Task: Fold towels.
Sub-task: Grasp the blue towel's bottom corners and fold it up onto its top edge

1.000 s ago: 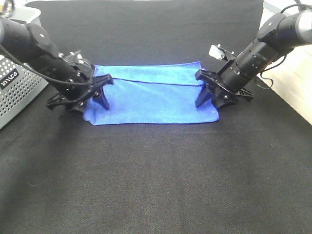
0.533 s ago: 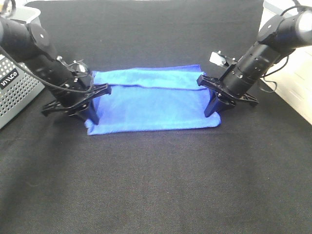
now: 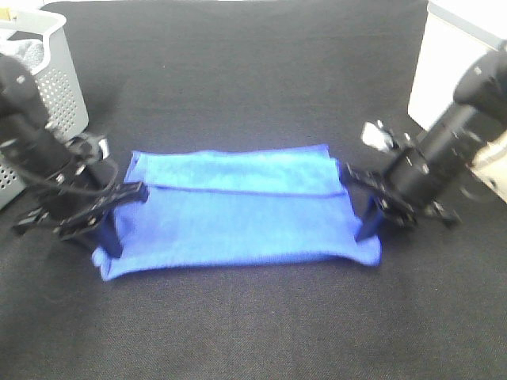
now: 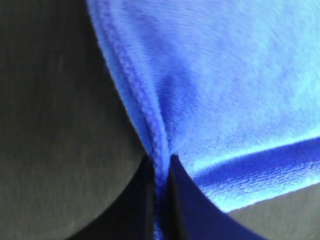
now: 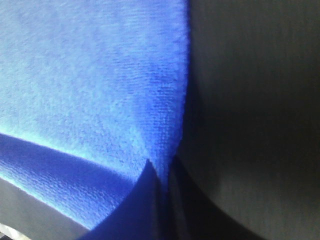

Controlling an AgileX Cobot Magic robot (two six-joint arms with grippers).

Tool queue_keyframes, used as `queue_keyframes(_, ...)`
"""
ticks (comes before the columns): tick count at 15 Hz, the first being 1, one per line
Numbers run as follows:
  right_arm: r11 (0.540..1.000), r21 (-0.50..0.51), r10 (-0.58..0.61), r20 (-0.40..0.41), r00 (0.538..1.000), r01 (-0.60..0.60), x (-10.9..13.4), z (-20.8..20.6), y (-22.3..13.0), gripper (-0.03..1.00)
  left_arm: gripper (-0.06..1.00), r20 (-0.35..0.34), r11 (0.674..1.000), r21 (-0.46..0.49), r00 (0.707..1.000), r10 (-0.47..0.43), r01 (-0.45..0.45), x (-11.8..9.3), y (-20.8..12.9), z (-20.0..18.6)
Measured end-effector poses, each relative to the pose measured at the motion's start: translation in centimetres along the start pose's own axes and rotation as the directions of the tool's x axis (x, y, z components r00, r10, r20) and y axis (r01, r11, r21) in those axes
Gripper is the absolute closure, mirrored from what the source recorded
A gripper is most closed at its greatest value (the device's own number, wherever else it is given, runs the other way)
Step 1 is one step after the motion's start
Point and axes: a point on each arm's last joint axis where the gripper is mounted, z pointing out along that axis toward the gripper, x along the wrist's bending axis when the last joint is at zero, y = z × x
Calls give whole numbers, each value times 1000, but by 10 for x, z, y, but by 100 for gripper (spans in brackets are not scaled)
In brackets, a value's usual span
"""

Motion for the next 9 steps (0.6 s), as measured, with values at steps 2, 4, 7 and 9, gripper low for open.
queue_keyframes(2, 1000, 17, 6, 11, 1000, -6, -5, 4, -15, 97, 92, -1, 1000, 21, 1000, -14, 14, 3, -9, 3)
queue_keyframes(4, 1000, 16, 2, 12, 1000, -3, -6, 4, -17, 97, 92, 1, 1000, 28, 1000, -11, 11, 2, -10, 4)
queue_keyframes(7, 1000, -5, -12, 11, 1000, 12, -3, 0, -11, 97, 92, 10, 1000, 3, 1000, -1, 1, -2, -4, -1)
queue_keyframes(9, 996, -73, -55, 7, 998, 55, 7, -13, 8, 97, 92, 29, 997, -75, 999, 18, -15, -14, 15, -16)
